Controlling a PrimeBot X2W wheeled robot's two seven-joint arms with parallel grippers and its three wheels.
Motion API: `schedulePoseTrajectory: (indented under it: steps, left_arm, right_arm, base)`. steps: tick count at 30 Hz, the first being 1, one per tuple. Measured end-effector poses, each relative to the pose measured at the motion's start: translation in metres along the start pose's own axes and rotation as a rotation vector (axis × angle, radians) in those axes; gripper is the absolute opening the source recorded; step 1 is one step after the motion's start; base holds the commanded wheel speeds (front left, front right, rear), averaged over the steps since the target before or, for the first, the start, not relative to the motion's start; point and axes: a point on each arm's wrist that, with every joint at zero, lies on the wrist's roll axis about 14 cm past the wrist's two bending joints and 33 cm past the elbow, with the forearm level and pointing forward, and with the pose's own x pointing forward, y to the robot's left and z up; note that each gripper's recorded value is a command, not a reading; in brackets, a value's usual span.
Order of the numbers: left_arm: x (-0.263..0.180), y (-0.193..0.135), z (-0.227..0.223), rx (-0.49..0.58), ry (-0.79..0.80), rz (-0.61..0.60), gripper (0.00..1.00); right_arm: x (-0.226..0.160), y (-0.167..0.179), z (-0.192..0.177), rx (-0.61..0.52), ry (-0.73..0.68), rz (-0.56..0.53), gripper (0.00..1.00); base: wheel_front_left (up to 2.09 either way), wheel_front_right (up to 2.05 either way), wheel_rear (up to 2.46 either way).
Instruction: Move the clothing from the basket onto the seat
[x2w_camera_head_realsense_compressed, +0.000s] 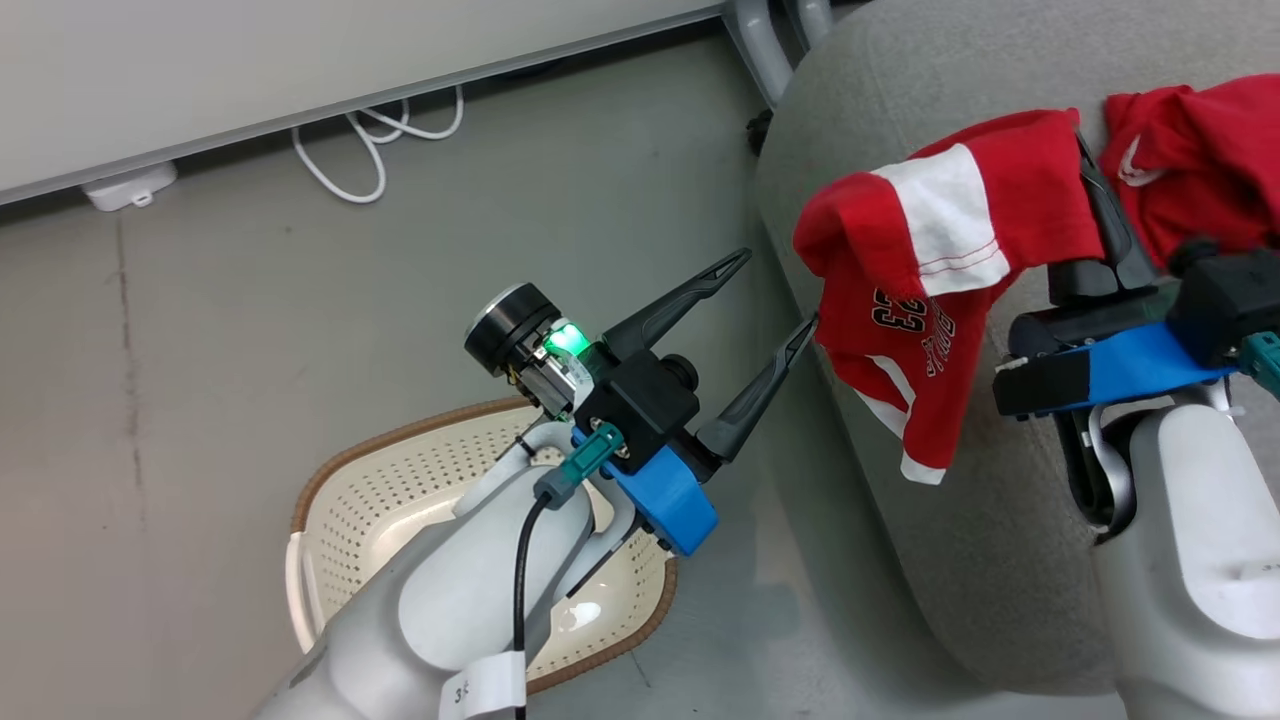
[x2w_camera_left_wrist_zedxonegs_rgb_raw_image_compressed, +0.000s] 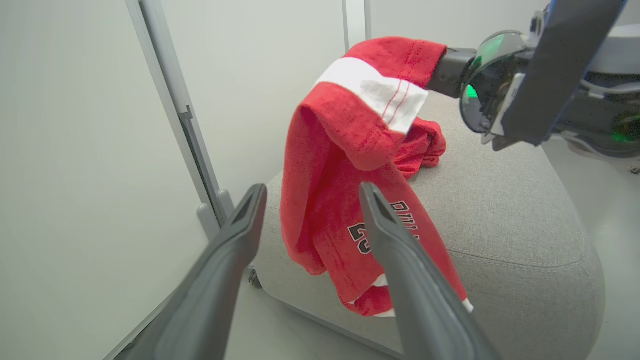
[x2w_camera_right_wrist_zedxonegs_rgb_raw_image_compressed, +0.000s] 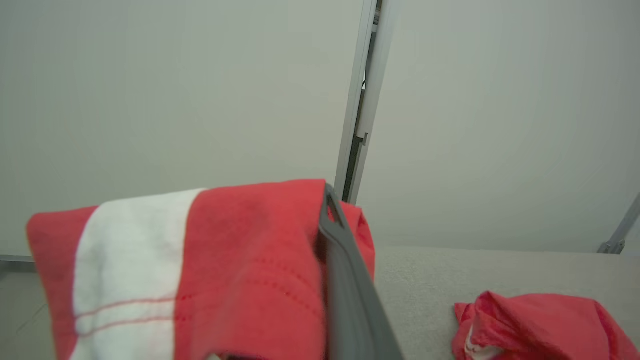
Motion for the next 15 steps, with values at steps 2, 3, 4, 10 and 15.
schedulePoseTrajectory:
  steps: [2, 3, 4, 10, 15]
  left_arm:
    - [0.004, -0.005, -0.006, -0.006, 0.007, -0.024, 1.0]
    - [0.006, -0.008, -0.008, -0.01, 0.01, -0.036, 1.0]
    - [0.008, -0.011, -0.011, -0.012, 0.013, -0.049, 1.0]
    - [0.021, -0.035, -0.025, -0.031, 0.029, -0.14, 1.0]
    - [0.026, -0.05, -0.035, -0.044, 0.042, -0.195, 1.0]
  right_arm:
    - [-0.007, -0.013, -0.002, -0.005, 0.01, -0.039, 0.0]
    - [-0.011, -0.02, -0.003, -0.007, 0.015, -0.059, 0.0]
    - [-0.016, -0.026, -0.004, -0.011, 0.02, -0.078, 0.0]
    - [-0.048, -0.07, -0.01, -0.035, 0.059, -0.214, 0.0]
    - [-0.072, -0.097, -0.015, -0.052, 0.088, -0.304, 0.0]
  base:
    - [0.0, 0.0, 0.0]
    - [0.0, 0.0, 0.0]
    - [0.0, 0.0, 0.0]
    - [0.0, 0.0, 0.0]
    - [0.0, 0.0, 0.0]
